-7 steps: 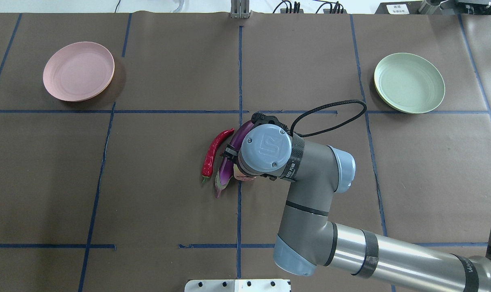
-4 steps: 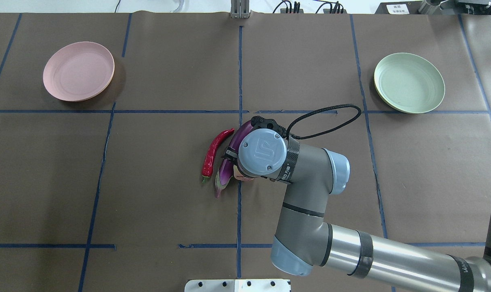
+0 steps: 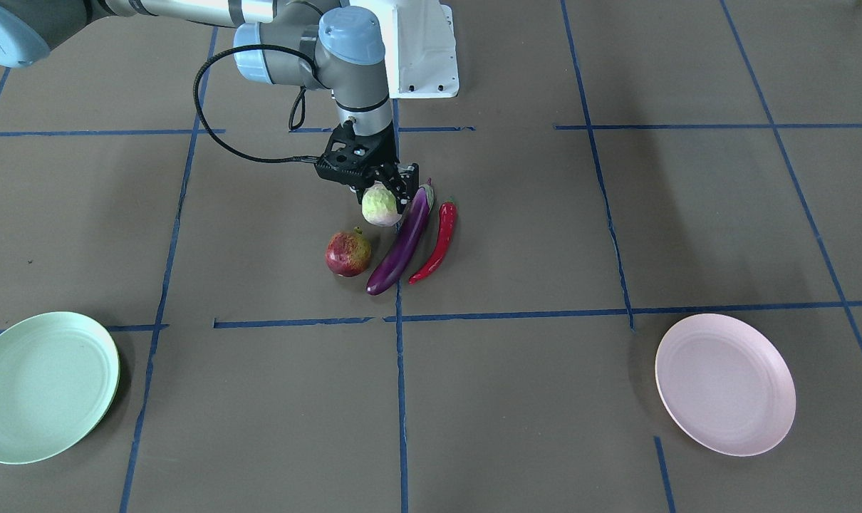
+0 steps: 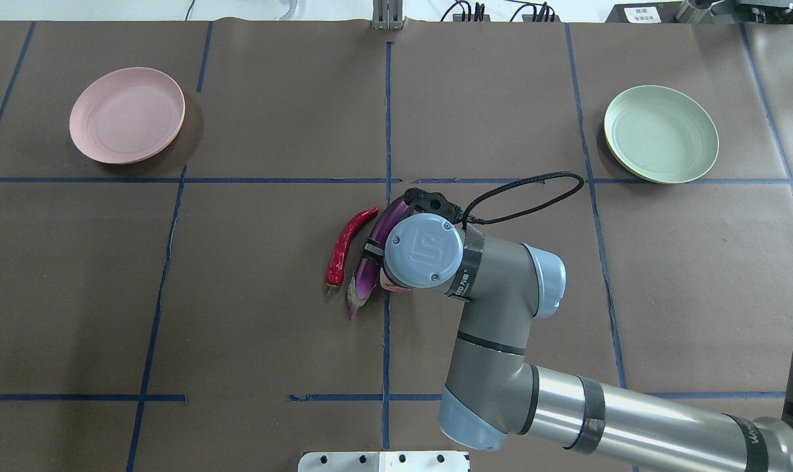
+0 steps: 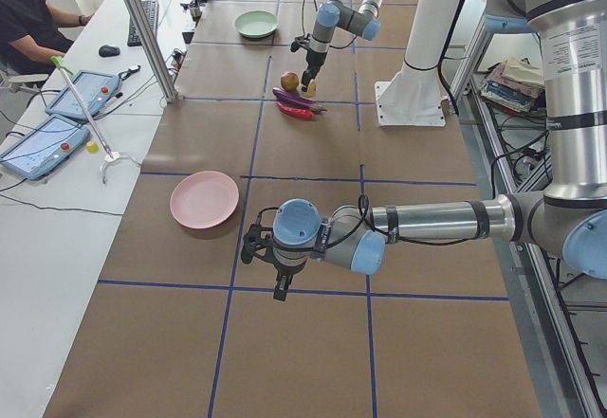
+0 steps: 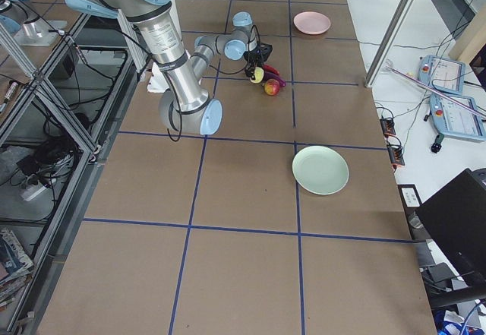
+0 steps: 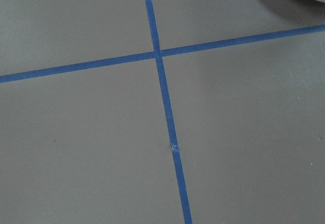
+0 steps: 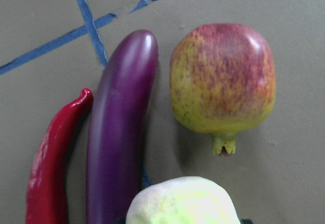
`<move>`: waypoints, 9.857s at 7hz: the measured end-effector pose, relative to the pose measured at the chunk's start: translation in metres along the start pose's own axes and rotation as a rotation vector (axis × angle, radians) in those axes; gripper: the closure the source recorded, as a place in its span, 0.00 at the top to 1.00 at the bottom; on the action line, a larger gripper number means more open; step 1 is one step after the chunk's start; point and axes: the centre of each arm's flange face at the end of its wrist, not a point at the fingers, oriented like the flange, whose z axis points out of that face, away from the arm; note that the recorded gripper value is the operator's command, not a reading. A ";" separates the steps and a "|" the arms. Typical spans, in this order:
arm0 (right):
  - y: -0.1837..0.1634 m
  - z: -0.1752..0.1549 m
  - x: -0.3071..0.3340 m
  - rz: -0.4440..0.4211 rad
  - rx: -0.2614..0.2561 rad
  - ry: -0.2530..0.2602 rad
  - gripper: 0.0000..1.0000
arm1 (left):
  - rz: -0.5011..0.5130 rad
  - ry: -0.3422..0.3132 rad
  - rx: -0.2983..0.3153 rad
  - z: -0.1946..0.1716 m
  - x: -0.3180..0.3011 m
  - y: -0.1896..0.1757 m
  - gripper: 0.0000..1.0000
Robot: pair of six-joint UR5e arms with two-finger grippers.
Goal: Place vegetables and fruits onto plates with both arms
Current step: 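Carry the peach to the green plate while the left gripper reaches the chili, then lift the chili onto the pink plate while the right gripper nears the pomegranate, then grasp the pomegranate with the right gripper while the left gripper withdraws, then carry the pomegranate to the green plate while the left gripper grasps the eggplant, then place the eggplant on the pink plate while the right gripper releases the pomegranate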
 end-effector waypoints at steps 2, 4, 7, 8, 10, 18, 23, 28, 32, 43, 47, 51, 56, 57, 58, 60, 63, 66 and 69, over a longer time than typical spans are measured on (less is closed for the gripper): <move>-0.074 -0.090 0.030 -0.059 0.027 -0.045 0.01 | 0.003 0.013 0.021 -0.003 0.019 -0.025 1.00; -0.183 -0.117 0.099 -0.199 0.054 0.023 0.01 | -0.028 0.056 0.012 0.015 0.091 -0.089 1.00; -0.327 -0.086 0.209 -0.392 0.050 0.238 0.01 | -0.086 0.166 -0.051 0.064 0.288 -0.179 1.00; -0.372 -0.073 0.247 -0.445 0.031 0.308 0.02 | -0.093 0.190 -0.064 0.079 0.362 -0.193 1.00; -0.439 -0.029 0.320 -0.513 0.002 0.377 0.02 | -0.055 0.221 -0.057 0.102 0.496 -0.200 1.00; -0.457 0.013 0.376 -0.517 -0.086 0.290 1.00 | 0.044 0.153 -0.076 0.209 0.684 -0.133 0.10; -0.437 -0.018 0.333 -0.468 -0.076 0.174 1.00 | -0.026 0.153 -0.067 0.205 0.685 -0.136 0.00; -0.234 -0.034 0.157 -0.110 -0.164 -0.037 1.00 | -0.219 0.027 0.144 0.124 0.473 -0.270 0.00; -0.119 -0.006 0.087 -0.058 -0.141 -0.043 1.00 | -0.229 -0.162 0.047 0.161 0.260 -0.314 0.68; -0.073 0.062 0.032 -0.034 -0.003 0.027 0.02 | -0.361 0.044 0.050 0.150 0.366 -0.305 1.00; -0.122 0.028 0.038 -0.021 0.032 0.015 0.00 | -0.292 0.248 -0.020 0.149 0.595 -0.192 1.00; -0.283 -0.005 0.127 -0.220 0.095 0.136 0.00 | -0.078 0.163 -0.042 0.179 0.702 -0.131 1.00; -0.428 0.039 0.265 -0.334 0.050 0.395 0.71 | -0.022 0.072 -0.029 0.201 0.748 -0.098 1.00; -0.433 0.045 0.280 -0.326 0.040 0.417 1.00 | -0.010 0.049 -0.034 0.202 0.754 -0.096 0.90; -0.434 0.048 0.288 -0.324 0.035 0.426 1.00 | 0.005 0.035 -0.030 0.203 0.760 -0.092 0.43; -0.434 0.047 0.288 -0.331 0.040 0.418 1.00 | 0.017 0.029 -0.026 0.204 0.768 -0.089 0.00; -0.430 0.030 0.271 -0.339 0.048 0.367 1.00 | 0.011 0.023 0.007 0.198 0.765 -0.098 0.00; -0.407 -0.005 0.249 -0.305 0.008 0.233 1.00 | -0.099 -0.024 0.153 0.151 0.659 -0.161 0.00; -0.353 -0.044 0.232 -0.196 -0.050 0.093 1.00 | -0.309 -0.120 0.170 0.118 0.470 -0.250 0.00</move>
